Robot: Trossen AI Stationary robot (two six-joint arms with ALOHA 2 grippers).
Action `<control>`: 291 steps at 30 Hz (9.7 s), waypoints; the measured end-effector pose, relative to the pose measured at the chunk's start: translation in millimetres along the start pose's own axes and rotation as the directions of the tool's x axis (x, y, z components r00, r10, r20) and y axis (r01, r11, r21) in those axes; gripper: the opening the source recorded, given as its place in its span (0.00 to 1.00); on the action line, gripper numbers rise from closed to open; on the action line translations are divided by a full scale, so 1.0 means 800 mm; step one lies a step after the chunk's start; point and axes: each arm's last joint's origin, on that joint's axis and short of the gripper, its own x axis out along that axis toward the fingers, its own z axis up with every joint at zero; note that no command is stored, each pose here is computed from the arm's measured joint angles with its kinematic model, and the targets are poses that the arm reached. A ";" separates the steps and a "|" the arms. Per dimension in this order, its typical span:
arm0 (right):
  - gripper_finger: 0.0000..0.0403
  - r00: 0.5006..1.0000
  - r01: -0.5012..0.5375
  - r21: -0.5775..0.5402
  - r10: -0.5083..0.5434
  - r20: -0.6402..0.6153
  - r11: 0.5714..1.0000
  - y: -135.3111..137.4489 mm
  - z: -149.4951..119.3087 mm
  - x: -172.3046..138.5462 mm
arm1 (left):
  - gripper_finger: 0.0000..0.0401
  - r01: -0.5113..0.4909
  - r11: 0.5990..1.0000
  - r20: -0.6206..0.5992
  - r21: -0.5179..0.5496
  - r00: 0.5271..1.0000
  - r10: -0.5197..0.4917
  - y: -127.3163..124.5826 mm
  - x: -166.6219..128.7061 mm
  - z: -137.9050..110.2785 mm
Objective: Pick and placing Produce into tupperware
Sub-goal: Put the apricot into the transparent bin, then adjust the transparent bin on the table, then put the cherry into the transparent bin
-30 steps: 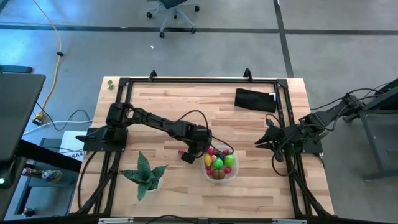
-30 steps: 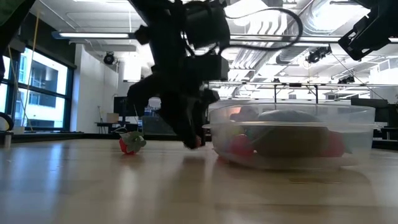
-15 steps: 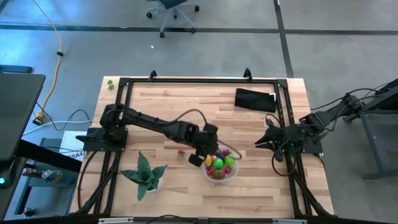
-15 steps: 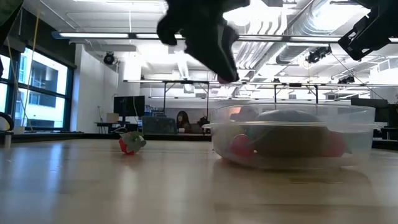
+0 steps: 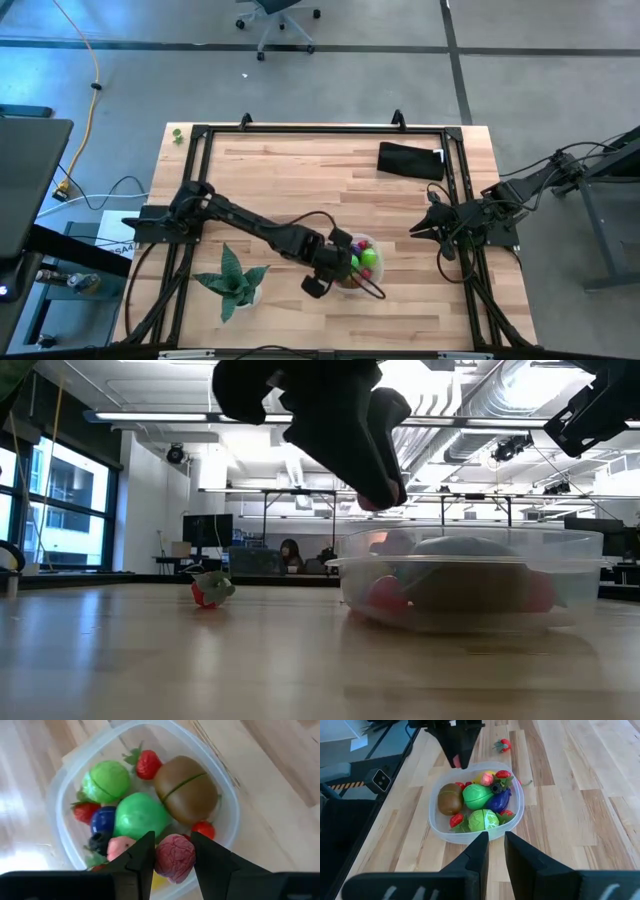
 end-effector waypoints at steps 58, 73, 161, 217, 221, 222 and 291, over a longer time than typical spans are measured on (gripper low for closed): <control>0.13 1.000 0.000 0.000 0.000 0.000 1.000 0.000 0.000 0.000 | 0.30 0.077 0.986 -0.088 -0.146 0.992 -0.090 0.047 0.028 -0.069; 0.13 1.000 0.000 0.000 0.000 0.000 1.000 0.000 0.000 0.000 | 0.30 0.042 0.995 -0.089 -0.089 0.995 -0.050 0.045 0.031 -0.067; 0.13 1.000 0.005 -0.004 -0.006 -0.017 1.000 -0.001 -0.002 0.000 | 0.28 0.129 0.987 -0.133 -0.093 0.981 -0.140 0.091 0.068 -0.109; 0.13 1.000 0.008 -0.005 -0.008 -0.020 1.000 -0.001 -0.003 0.000 | 0.32 0.164 0.960 -0.211 -0.226 0.954 -0.212 0.062 -0.006 -0.090; 0.13 1.000 0.007 -0.005 -0.008 -0.021 1.000 -0.001 -0.003 0.000 | 0.32 0.191 0.969 -0.205 -0.157 0.954 -0.221 0.052 -0.006 -0.085; 0.13 1.000 0.008 -0.005 -0.008 -0.021 1.000 -0.001 -0.003 0.000 | 0.32 0.197 0.970 -0.204 -0.141 0.953 -0.223 0.049 -0.006 -0.083; 0.13 0.999 0.013 -0.009 -0.013 -0.034 1.000 -0.002 -0.004 0.000 | 0.59 0.147 0.949 -0.154 -0.279 0.969 -0.195 0.025 0.047 -0.071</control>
